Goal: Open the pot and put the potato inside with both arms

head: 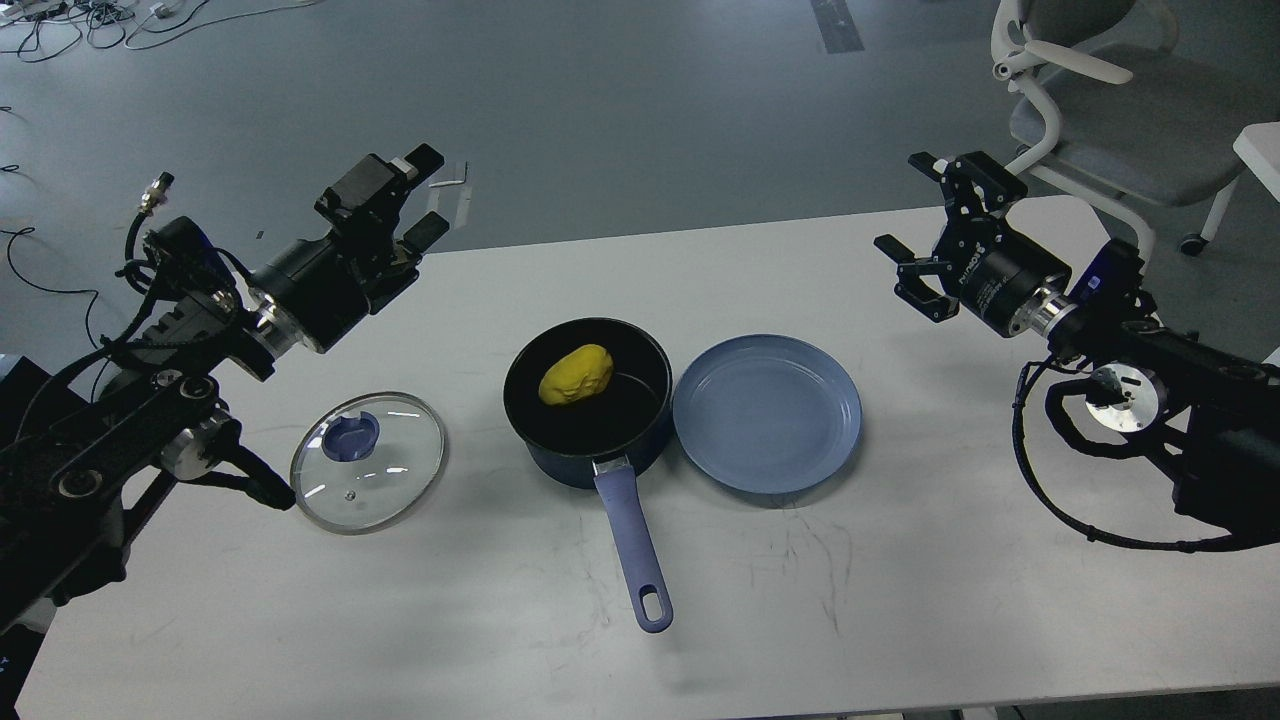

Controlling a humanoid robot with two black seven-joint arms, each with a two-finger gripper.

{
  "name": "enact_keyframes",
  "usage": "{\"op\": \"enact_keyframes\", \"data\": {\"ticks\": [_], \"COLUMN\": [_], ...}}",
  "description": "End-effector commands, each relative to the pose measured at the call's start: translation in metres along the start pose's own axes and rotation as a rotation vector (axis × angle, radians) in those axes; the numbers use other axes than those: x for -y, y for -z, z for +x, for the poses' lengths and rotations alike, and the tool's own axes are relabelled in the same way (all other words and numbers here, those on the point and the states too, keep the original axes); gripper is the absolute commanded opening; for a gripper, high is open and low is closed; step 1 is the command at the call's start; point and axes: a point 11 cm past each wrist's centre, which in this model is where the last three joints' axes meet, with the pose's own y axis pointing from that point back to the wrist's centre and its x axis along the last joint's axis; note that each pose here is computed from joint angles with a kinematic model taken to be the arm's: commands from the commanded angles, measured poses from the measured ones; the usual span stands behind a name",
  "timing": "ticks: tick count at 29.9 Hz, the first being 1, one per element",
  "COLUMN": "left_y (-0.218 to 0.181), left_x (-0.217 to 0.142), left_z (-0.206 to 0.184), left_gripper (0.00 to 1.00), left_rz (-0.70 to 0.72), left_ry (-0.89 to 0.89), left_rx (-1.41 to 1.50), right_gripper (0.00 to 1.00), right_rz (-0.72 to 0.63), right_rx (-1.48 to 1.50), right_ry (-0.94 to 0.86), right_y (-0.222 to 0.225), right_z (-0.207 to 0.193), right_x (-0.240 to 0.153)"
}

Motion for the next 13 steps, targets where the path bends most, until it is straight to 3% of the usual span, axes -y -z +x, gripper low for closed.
{"op": "enact_keyframes", "data": {"ticks": [1, 13], "left_y": [0.011, 0.016], "left_x": [-0.005, -0.005], "left_z": [-0.003, -0.008], "left_gripper": [0.98, 0.98], "left_rz": [-0.009, -0.008], "left_ry": [-0.04, -0.041], "left_rx": [-0.072, -0.094], "right_gripper": [0.99, 1.0], "right_rz": [0.004, -0.003], "right_rx": [0.043, 0.068], "right_ry": [0.004, 0.016], "right_y": [-0.013, -0.024], "right_z": [-0.009, -0.02], "right_x": [0.002, 0.006]}}
